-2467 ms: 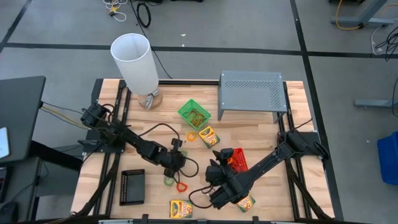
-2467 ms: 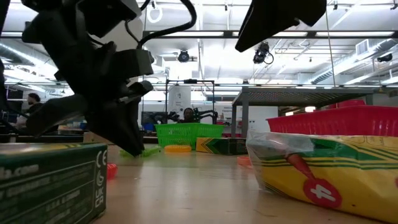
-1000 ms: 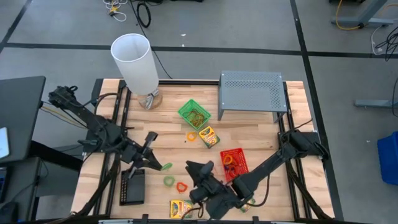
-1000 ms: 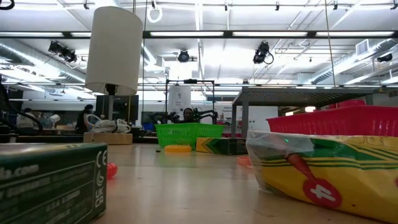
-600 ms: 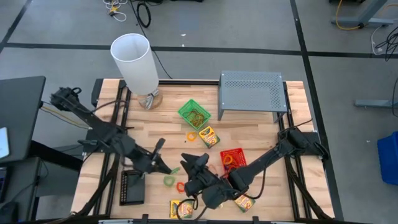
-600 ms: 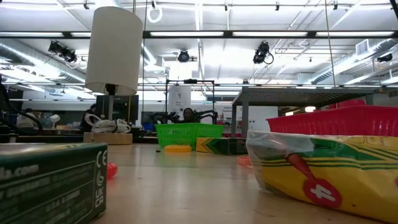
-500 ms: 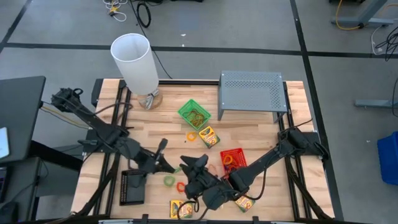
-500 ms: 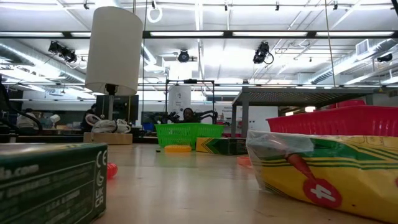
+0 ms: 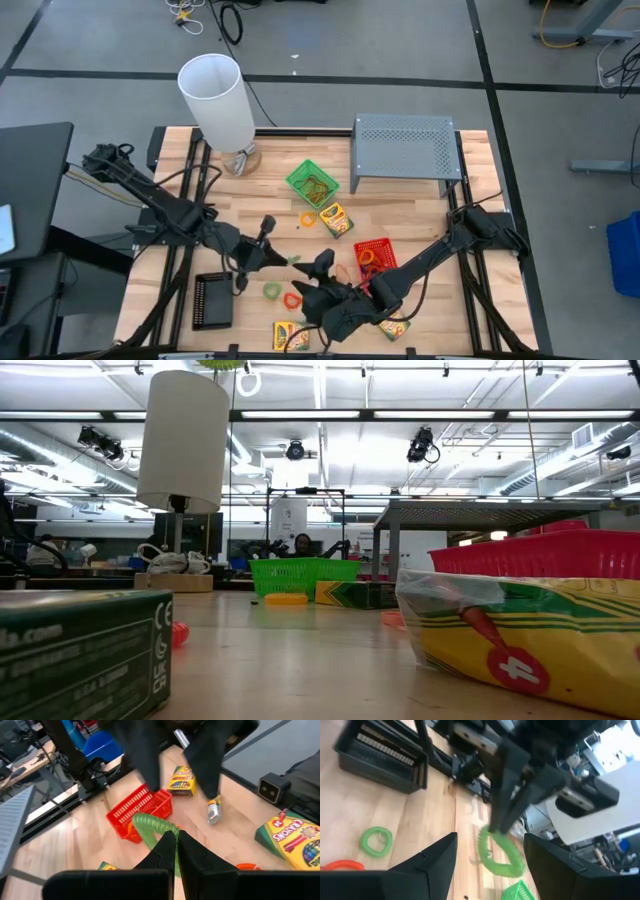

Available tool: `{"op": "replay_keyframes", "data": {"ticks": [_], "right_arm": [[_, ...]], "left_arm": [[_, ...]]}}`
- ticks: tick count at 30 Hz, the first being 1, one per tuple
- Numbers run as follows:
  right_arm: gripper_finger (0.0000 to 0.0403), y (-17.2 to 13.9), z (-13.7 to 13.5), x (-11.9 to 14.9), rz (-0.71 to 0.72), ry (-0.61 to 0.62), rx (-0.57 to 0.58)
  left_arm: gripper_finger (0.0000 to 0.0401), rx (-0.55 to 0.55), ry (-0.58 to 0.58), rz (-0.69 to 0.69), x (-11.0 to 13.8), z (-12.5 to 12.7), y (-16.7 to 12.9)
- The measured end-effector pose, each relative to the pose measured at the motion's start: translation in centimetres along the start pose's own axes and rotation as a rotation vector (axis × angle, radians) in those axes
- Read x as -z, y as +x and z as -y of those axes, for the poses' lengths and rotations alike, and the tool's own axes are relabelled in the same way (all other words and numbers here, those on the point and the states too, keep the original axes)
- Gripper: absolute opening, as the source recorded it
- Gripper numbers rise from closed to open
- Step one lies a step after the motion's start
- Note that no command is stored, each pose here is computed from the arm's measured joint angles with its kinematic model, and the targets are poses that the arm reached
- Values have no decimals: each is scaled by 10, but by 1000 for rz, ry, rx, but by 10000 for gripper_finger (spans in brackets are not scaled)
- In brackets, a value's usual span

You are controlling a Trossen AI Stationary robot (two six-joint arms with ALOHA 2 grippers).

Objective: Pick & Place Office Desk Supplies
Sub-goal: Put the green rubber band into the red bin

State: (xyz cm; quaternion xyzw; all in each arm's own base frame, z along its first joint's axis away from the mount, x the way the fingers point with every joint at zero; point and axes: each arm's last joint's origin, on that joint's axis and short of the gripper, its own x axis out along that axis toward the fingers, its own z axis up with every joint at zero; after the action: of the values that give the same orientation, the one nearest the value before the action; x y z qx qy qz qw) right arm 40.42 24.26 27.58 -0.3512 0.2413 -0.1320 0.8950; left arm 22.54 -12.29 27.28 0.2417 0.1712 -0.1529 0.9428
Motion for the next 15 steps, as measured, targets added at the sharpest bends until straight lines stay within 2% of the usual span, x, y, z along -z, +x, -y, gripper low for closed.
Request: {"op": "replay_keyframes", "data": {"ticks": [6,15], "right_arm": [[238,7,5,4,-27,27,-3],[225,24,12,16,-80,87,-129]], "left_arm": [[8,44,-5,-17,3,5,8],[8,68,-3,-39,7,9,17]]}}
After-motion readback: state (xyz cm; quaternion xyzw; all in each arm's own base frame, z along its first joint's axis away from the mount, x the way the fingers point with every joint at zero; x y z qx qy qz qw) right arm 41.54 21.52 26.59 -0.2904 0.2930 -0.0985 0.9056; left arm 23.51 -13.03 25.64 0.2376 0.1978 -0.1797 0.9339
